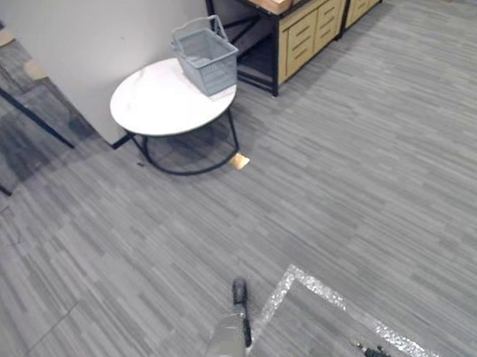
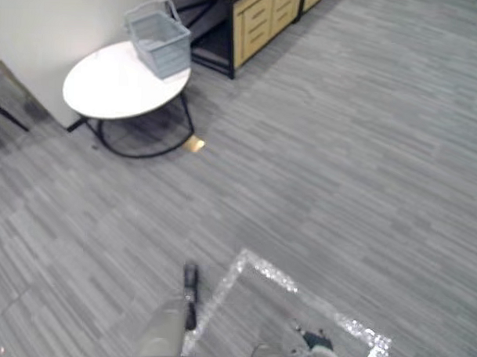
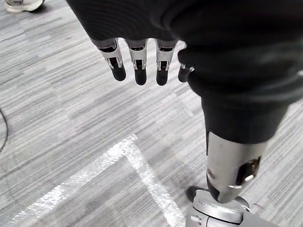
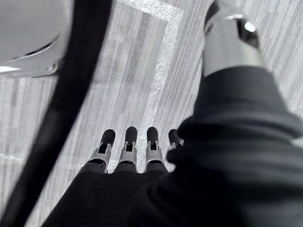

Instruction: Pick vegetable in the basket

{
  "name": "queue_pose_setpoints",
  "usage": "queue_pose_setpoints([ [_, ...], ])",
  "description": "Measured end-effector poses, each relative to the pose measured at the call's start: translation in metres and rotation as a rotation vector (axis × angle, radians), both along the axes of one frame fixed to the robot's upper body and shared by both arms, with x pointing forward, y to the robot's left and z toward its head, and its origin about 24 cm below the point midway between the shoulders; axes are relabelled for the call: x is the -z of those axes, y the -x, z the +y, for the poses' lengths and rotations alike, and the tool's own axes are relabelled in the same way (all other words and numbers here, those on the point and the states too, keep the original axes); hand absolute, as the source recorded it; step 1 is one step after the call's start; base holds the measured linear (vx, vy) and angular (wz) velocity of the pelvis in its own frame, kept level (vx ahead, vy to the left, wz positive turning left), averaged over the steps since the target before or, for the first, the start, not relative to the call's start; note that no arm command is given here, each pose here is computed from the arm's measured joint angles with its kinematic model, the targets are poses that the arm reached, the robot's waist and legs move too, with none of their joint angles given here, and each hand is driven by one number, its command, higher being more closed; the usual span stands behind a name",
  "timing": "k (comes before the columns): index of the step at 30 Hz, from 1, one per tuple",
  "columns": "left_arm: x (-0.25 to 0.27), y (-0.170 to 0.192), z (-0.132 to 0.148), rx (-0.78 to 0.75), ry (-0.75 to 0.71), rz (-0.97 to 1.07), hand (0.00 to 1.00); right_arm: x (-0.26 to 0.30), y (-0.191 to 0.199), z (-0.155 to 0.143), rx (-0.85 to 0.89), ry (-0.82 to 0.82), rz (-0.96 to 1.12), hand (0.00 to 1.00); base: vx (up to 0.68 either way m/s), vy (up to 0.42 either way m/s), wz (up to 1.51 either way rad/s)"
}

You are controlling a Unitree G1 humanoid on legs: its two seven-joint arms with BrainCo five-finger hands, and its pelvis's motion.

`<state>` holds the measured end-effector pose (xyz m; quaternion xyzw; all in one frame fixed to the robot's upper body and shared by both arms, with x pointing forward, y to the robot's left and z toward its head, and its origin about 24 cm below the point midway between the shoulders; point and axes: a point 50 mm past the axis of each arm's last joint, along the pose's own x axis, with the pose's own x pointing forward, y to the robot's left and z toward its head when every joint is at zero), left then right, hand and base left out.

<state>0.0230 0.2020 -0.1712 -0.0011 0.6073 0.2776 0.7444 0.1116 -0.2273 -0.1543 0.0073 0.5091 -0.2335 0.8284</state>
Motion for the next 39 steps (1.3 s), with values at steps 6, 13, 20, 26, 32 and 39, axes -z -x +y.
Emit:
queue_pose_setpoints([
  [6, -0.013, -0.045, 0.023, 0.035, -0.1, -0.157, 0.0, 0.005, 0.005, 0.017, 0.013, -0.047, 0.003, 0.0, 0.6, 0.29, -0.09],
  [13, -0.02, -0.065, 0.026, 0.111, -0.116, -0.22, 0.0, 0.003, 0.008, 0.008, 0.045, -0.021, -0.014, 0.0, 0.5, 0.141, 0.03],
  [20, -0.018, -0.08, 0.016, 0.07, -0.082, -0.243, 0.0, 0.005, 0.02, 0.006, 0.107, -0.033, 0.009, 0.0, 0.44, -0.195, 0.28],
  [26, -0.011, -0.075, -0.004, -0.006, -0.007, -0.218, 0.0, 0.006, 0.031, -0.003, 0.126, -0.009, 0.052, 0.0, 0.51, -0.377, 0.23],
  [32, -0.017, -0.089, 0.0, -0.02, -0.014, -0.28, 0.0, 0.002, 0.022, -0.01, 0.057, 0.044, 0.046, 0.0, 0.51, -0.279, 0.57],
  [39, -0.016, -0.078, 0.009, -0.116, -0.039, -0.267, 0.0, -0.001, 0.005, -0.004, 0.063, 0.036, 0.003, 0.0, 0.4, 0.071, 0.25],
])
